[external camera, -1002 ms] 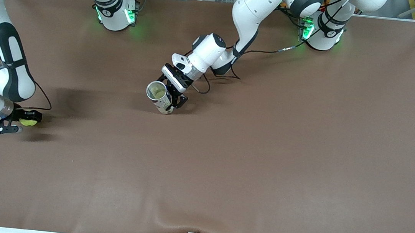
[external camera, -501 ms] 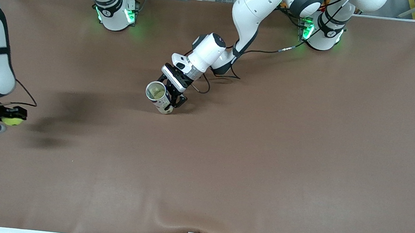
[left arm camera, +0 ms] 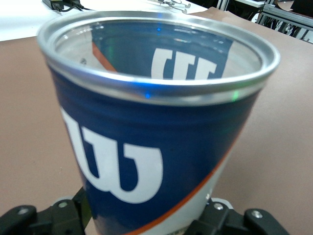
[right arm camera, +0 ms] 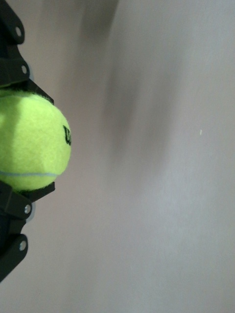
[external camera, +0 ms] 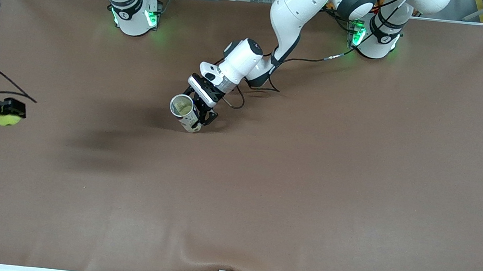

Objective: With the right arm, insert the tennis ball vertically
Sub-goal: 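Carry the second ball with the right gripper over the can rim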

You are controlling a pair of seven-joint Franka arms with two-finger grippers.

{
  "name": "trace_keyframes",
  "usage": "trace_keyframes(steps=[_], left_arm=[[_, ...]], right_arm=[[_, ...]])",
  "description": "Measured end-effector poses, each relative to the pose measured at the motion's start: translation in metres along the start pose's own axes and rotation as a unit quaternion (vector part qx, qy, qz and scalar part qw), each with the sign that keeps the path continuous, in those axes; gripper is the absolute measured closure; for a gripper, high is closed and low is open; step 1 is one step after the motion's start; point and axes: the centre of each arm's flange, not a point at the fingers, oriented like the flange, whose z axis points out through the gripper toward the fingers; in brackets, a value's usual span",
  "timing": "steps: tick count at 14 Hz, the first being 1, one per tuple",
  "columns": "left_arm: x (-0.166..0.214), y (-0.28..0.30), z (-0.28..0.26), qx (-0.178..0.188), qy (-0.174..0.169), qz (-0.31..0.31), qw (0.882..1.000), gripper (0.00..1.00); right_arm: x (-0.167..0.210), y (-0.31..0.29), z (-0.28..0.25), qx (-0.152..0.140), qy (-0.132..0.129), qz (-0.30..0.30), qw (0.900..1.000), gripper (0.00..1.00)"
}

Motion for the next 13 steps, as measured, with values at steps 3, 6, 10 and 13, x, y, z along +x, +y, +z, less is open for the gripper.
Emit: trace_keyframes(steps=[3,6,10,13], left_arm=[[0.000,0.001,0.000,-0.001,0.000,0.000,1.000,0.19],[-0.001,0.002,0.000,-0.001,0.000,0.000,1.000,0.19],[-0.001,0.002,0.000,-0.001,0.000,-0.006,1.000,0.19],[-0.001,0.002,0.000,-0.001,0.000,-0.007,1.000,0.18]], right_arm=[[-0.001,-0.071,-0.030,0.006,-0.001,0.051,0.999,0.33],[0.003,-0.147,-0.045,0.005,0.000,0.104,0.995,0.33],[0.006,-0.247,-0.045,0.004,0.000,0.171,0.985,0.33],[0.004,-0.314,-0.037,0.008,0.011,0.208,0.978,0.33]])
